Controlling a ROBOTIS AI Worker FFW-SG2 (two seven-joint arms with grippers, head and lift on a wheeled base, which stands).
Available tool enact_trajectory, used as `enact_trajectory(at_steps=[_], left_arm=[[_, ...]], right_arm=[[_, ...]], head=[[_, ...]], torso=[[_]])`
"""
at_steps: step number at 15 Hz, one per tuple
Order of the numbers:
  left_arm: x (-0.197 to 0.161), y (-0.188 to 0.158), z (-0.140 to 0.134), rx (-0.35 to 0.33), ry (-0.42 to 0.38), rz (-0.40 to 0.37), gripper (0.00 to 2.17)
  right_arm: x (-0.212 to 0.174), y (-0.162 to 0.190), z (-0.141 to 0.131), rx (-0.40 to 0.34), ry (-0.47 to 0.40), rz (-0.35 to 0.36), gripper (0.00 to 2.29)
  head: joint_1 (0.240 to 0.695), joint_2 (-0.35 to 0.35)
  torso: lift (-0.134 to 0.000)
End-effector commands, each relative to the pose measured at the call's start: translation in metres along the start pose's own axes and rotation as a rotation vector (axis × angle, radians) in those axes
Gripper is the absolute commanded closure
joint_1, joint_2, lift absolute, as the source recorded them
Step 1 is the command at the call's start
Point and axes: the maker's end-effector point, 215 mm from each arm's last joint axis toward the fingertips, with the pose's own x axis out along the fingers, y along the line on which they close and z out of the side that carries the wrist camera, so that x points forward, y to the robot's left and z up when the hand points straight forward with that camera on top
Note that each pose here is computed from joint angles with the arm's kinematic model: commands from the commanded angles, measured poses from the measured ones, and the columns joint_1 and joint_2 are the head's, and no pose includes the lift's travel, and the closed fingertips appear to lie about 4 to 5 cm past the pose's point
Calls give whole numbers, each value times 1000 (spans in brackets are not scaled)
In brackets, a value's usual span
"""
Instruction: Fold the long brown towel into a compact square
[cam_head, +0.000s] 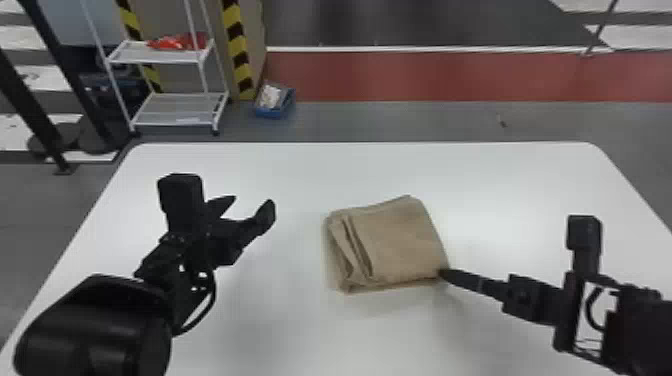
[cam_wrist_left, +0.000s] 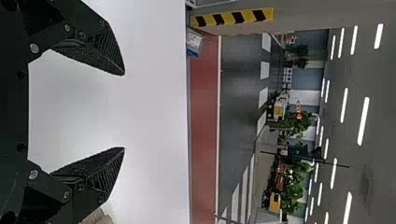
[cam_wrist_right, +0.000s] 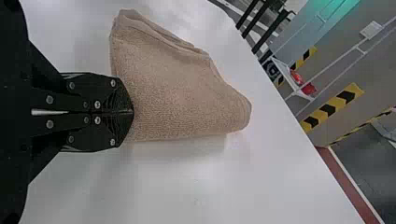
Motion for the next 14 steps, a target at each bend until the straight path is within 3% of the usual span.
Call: enact_trajectory(at_steps=[1,6,9,14], left_arm=[[0,1,0,-2,-3,-2,373],[4,-12,-11,5,6,-25,373],[8,-14,-10,4,-20,-30,373],[28,-37,-14,12,-38,-90,458]], right_arm=[[20,-4,30,-47,-21,-19,2037],[66,-4,106,-143,-86,-13,2037],[56,-4,80,-97,-102,52,2037],[-43,-31,60,42,-288,166,2034]], head=[[695,23],[695,26],[695,20],[695,-8]], torso=[[-124],[-124],[-124],[-124]])
